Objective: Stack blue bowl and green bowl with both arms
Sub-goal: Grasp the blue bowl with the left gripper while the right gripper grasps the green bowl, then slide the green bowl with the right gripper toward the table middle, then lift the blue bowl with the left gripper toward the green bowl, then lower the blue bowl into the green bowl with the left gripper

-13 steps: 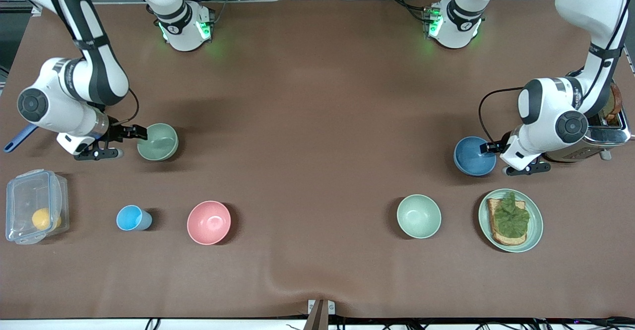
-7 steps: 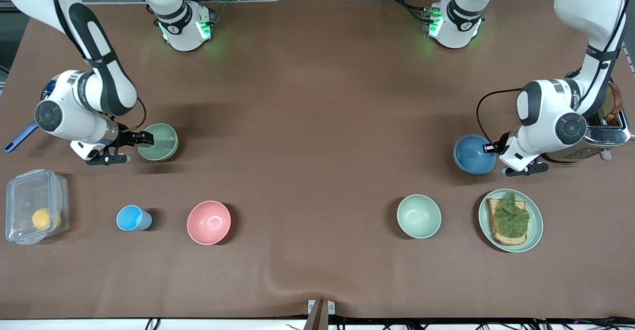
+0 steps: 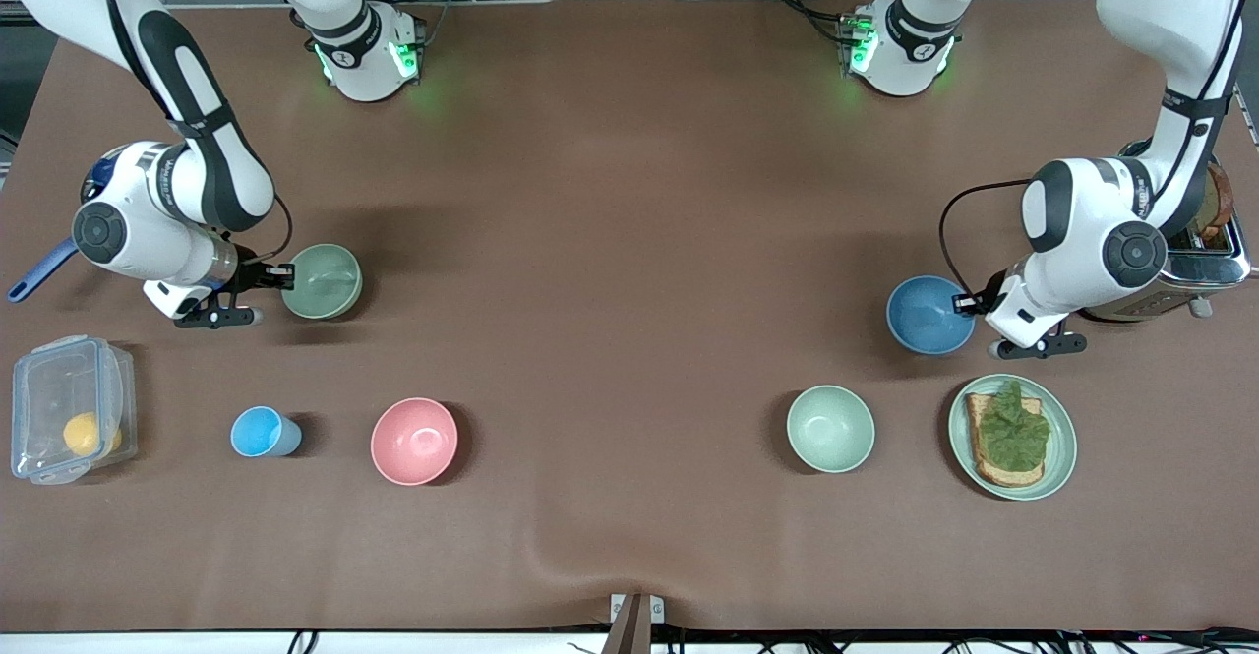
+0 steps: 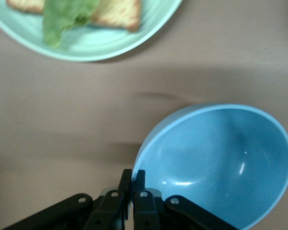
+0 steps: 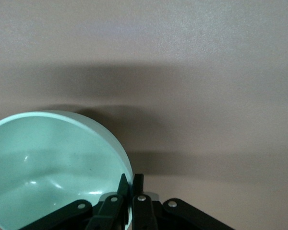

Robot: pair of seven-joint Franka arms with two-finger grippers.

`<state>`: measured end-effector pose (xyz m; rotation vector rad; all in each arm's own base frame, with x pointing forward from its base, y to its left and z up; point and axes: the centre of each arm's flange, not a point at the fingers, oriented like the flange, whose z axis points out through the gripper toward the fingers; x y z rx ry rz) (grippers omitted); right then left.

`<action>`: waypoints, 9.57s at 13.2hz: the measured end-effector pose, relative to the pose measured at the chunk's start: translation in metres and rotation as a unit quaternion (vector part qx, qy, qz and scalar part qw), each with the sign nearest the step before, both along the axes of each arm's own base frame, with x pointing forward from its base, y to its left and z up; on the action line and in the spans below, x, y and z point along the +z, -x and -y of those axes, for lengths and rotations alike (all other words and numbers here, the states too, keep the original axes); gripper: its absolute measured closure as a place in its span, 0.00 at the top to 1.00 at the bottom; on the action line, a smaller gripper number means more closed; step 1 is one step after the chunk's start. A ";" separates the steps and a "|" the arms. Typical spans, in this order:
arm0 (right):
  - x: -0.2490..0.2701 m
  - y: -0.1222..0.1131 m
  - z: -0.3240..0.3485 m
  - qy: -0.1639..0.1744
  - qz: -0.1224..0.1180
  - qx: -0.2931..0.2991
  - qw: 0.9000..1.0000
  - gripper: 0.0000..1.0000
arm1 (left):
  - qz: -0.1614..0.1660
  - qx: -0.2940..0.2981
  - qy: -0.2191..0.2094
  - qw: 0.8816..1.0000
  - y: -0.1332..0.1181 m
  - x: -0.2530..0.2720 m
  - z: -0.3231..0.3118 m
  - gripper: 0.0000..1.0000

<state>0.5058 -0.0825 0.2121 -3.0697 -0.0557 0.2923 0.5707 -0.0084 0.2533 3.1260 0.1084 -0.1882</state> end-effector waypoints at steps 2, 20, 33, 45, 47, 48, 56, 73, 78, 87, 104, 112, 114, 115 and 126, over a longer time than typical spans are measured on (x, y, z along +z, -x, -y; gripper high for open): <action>0.004 -0.003 -0.001 -0.014 -0.011 -0.021 1.000 0.04 | 0.003 -0.008 0.003 1.000 -0.012 0.026 0.019 0.05; 0.076 -0.015 -0.262 -0.012 -0.076 -0.262 0.962 0.04 | 0.006 0.001 0.016 1.000 -0.040 0.118 0.106 0.05; 0.043 0.071 -0.494 -0.029 -0.016 -0.401 0.916 0.04 | 0.000 -0.002 0.017 1.000 -0.038 0.122 0.110 0.05; 0.012 0.112 -0.574 -0.020 -0.013 -0.417 0.909 0.04 | -0.001 -0.004 0.017 1.000 -0.037 0.121 0.112 0.05; 0.006 0.111 -0.572 -0.014 -0.004 -0.409 0.912 0.04 | 0.003 -0.008 0.019 1.000 -0.037 0.126 0.117 0.05; 0.004 0.110 -0.572 -0.013 -0.002 -0.408 0.913 0.08 | 0.005 -0.011 0.019 1.000 -0.036 0.129 0.120 0.05; 0.044 0.079 -0.554 0.002 -0.015 -0.425 0.905 0.99 | 0.001 -0.004 0.020 1.000 -0.026 0.153 0.161 0.05; -0.010 0.023 -0.483 -0.018 -0.120 -0.616 0.779 1.00 | -0.035 0.075 0.011 0.997 0.063 0.109 0.312 0.05; -0.027 0.030 -0.489 -0.020 -0.122 -0.628 0.768 1.00 | -0.030 0.074 0.020 0.997 0.092 0.084 0.336 0.05; -0.030 0.034 -0.493 -0.026 -0.128 -0.636 0.760 1.00 | -0.027 0.076 0.035 0.996 0.129 0.062 0.384 0.05; -0.030 0.035 -0.495 -0.027 -0.128 -0.636 0.761 1.00 | -0.041 0.069 0.057 0.995 0.154 -0.006 0.397 0.05; -0.030 0.035 -0.496 -0.027 -0.128 -0.636 0.761 1.00 | -0.035 0.067 0.061 0.995 0.150 -0.013 0.395 0.05; -0.030 0.035 -0.496 -0.027 -0.128 -0.636 0.761 1.00 | -0.033 0.066 0.058 0.996 0.146 -0.016 0.392 0.05; -0.030 0.035 -0.496 -0.027 -0.128 -0.636 0.761 1.00 | -0.035 0.067 0.057 0.995 0.146 -0.018 0.391 0.05; -0.030 0.038 -0.499 -0.026 -0.129 -0.632 0.763 1.00 | -0.032 0.076 0.066 0.994 0.133 -0.018 0.392 0.21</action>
